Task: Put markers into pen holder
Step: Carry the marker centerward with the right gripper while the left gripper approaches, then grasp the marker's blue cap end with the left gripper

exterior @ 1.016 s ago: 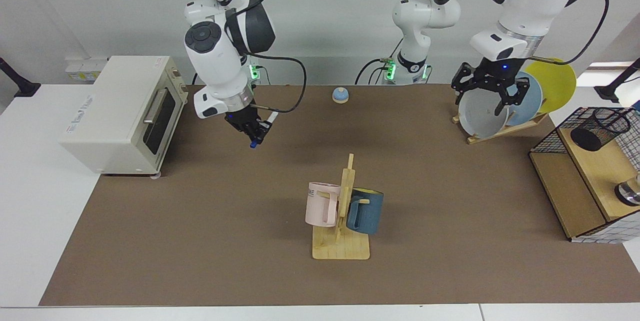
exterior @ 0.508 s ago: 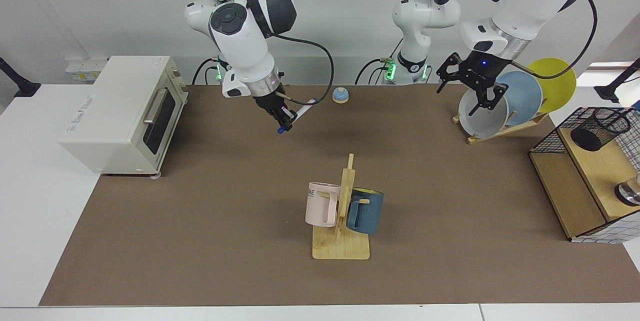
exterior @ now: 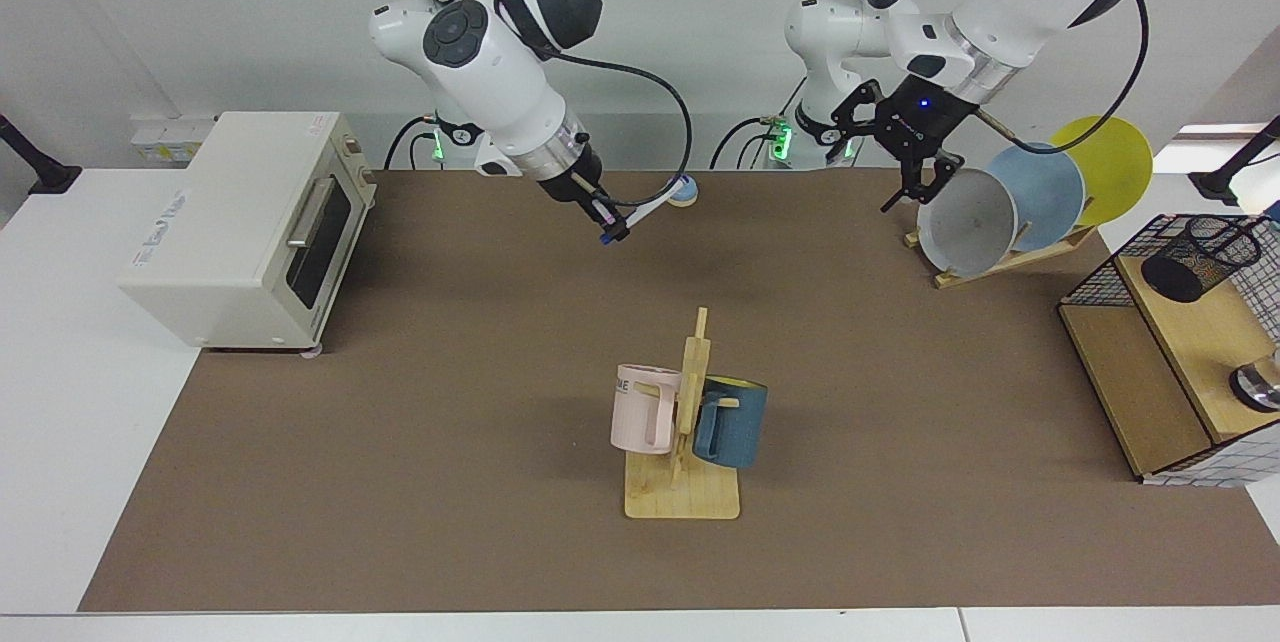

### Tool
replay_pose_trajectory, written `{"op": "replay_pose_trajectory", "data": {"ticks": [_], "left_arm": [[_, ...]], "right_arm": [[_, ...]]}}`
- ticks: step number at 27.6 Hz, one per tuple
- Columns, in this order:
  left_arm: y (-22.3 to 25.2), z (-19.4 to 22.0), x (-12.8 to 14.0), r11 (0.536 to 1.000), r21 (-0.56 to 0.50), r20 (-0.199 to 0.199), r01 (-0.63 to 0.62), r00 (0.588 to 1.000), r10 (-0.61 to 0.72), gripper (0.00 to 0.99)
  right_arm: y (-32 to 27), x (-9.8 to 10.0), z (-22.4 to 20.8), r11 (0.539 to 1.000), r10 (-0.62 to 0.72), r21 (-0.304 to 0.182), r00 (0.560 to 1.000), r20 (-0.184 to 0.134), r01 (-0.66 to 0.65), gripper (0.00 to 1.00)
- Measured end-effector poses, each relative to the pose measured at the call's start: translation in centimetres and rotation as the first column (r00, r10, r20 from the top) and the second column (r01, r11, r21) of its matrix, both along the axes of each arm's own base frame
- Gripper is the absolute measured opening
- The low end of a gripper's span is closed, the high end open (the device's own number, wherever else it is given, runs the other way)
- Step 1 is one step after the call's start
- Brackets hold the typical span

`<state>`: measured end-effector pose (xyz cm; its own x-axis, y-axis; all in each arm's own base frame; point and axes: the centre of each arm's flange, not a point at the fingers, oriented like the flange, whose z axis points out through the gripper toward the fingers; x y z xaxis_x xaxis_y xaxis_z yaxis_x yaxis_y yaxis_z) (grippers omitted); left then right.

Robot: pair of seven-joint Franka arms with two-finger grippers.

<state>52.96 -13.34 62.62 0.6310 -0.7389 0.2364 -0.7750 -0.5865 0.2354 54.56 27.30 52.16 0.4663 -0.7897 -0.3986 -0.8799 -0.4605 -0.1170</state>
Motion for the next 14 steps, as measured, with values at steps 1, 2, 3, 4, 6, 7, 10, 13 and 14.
{"op": "replay_pose_trajectory", "data": {"ticks": [1,2,3,4,6,7,10,13,14], "left_arm": [[-0.4,0.2,-0.2,1.000,-0.006,0.002,0.006,1.000,-0.006,0.991],[-0.9,0.4,-0.4,1.000,-0.010,0.004,0.015,1.000,-0.015,0.991],[-1.5,0.5,-0.6,1.000,-0.013,0.006,0.025,1.000,-0.025,0.991],[-2.0,0.6,-0.9,0.999,-0.015,0.008,0.035,0.999,-0.035,0.991],[-3.1,0.8,-1.3,0.998,-0.015,0.010,0.053,0.999,-0.053,0.991],[-3.6,0.8,-1.5,0.998,-0.015,0.011,0.061,0.998,-0.061,0.991],[-4.8,0.9,-1.9,0.996,-0.018,0.012,0.084,0.996,-0.084,0.991],[-7.0,1.1,-2.8,0.993,-0.021,0.014,0.117,0.993,-0.117,0.991],[-7.9,1.2,-3.3,0.992,-0.021,0.016,0.126,0.992,-0.125,0.991]], "right_arm": [[0.6,-0.2,0.1,1.000,-0.007,0.001,1.000,-0.003,0.007,0.17],[1.3,-0.6,0.1,1.000,-0.013,0.001,1.000,-0.006,0.013,0.17],[2.1,-0.9,0.2,1.000,-0.018,0.000,1.000,-0.009,0.018,0.17],[2.8,-1.3,0.3,1.000,-0.021,0.000,1.000,-0.013,0.021,0.17],[3.9,-1.9,0.3,1.000,-0.028,-0.002,0.999,-0.022,0.028,0.17],[4.3,-2.1,0.3,0.999,-0.034,-0.003,0.999,-0.026,0.034,0.17],[4.8,-2.3,0.4,0.999,-0.051,-0.005,0.998,-0.034,0.051,0.17],[4.6,-2.2,0.4,0.998,-0.063,-0.004,0.997,-0.039,0.063,0.17],[4.6,-2.2,0.4,0.998,-0.065,-0.002,0.997,-0.040,0.065,0.17]]}}
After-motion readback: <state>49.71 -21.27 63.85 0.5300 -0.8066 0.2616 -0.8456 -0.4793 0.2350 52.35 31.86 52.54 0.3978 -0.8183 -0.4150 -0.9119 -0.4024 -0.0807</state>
